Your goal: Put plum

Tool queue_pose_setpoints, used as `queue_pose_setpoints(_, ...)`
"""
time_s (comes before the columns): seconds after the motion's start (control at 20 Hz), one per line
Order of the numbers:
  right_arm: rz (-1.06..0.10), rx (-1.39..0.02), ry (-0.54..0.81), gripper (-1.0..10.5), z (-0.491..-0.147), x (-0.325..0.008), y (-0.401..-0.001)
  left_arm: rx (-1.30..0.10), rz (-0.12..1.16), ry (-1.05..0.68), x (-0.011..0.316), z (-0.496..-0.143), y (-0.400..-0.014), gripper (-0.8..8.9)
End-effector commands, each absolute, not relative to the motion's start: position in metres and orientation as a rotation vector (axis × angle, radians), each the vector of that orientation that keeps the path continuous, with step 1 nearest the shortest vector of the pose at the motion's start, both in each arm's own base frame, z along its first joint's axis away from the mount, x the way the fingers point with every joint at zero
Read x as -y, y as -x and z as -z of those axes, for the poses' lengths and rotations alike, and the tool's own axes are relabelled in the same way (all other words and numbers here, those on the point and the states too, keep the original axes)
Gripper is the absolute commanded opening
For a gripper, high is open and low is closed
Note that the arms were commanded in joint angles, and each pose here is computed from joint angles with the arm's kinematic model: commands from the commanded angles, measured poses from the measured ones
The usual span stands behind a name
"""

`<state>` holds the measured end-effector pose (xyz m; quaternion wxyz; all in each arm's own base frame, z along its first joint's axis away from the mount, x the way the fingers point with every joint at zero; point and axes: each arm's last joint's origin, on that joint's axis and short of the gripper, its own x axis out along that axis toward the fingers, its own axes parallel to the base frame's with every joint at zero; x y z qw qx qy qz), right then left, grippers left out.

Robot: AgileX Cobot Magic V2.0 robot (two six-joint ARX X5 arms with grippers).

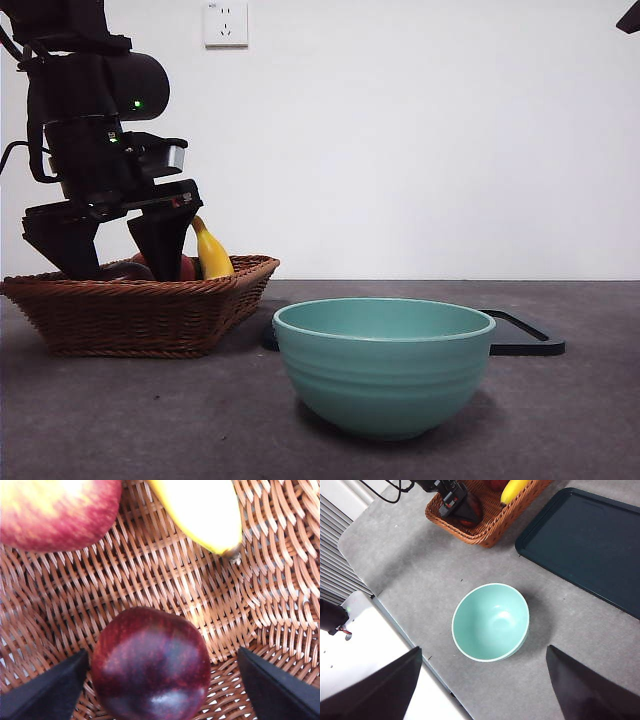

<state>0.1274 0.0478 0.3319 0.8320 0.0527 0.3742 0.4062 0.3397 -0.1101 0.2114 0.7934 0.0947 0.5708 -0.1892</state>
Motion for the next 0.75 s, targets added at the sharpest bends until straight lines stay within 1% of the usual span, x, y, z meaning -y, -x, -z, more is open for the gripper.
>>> queue_pose_setpoints(0.05,-0.869,-0.774,-0.103,4.0,-0.337,-0.049,-0.129,-1.227,0.412,-0.216,0.113,-0.21,-0.345,3.28)
queue_pose_setpoints(0.2,-0.87,-0.774,-0.103,4.0,-0.337,-0.049,-0.129,-1.226,0.412,-0.216,0.113,-0.21,-0.345,3.06)
queue_pose_setpoints(0.3,-0.87,-0.774,-0.103,4.0,-0.337,-0.049,-0.129,-1.223,0.413,-0.215,0.113,-0.217,-0.346,3.07)
queue_pose_setpoints(0.4,-0.869,-0.774,-0.103,4.0,-0.337,-0.049,-0.129,-1.194,0.421,-0.216,0.116,-0.237,-0.345,3.06)
queue_pose_setpoints(0.5,-0.869,-0.774,-0.103,4.0,-0.337,-0.049,-0.129,-1.117,0.46,-0.207,0.12,-0.27,-0.335,3.06)
queue_pose_setpoints(0.55,-0.869,-0.772,-0.102,4.0,-0.337,-0.049,-0.129,-1.082,0.49,-0.199,0.123,-0.286,-0.326,3.07)
queue_pose_setpoints(0.7,-0.87,-0.766,-0.101,4.0,-0.337,-0.049,-0.129,-0.989,0.699,-0.166,0.141,-0.331,-0.28,3.07)
queue_pose_setpoints(0.75,-0.87,-0.766,-0.101,4.0,-0.337,-0.049,-0.129,-0.969,0.779,-0.167,0.152,-0.338,-0.267,3.07)
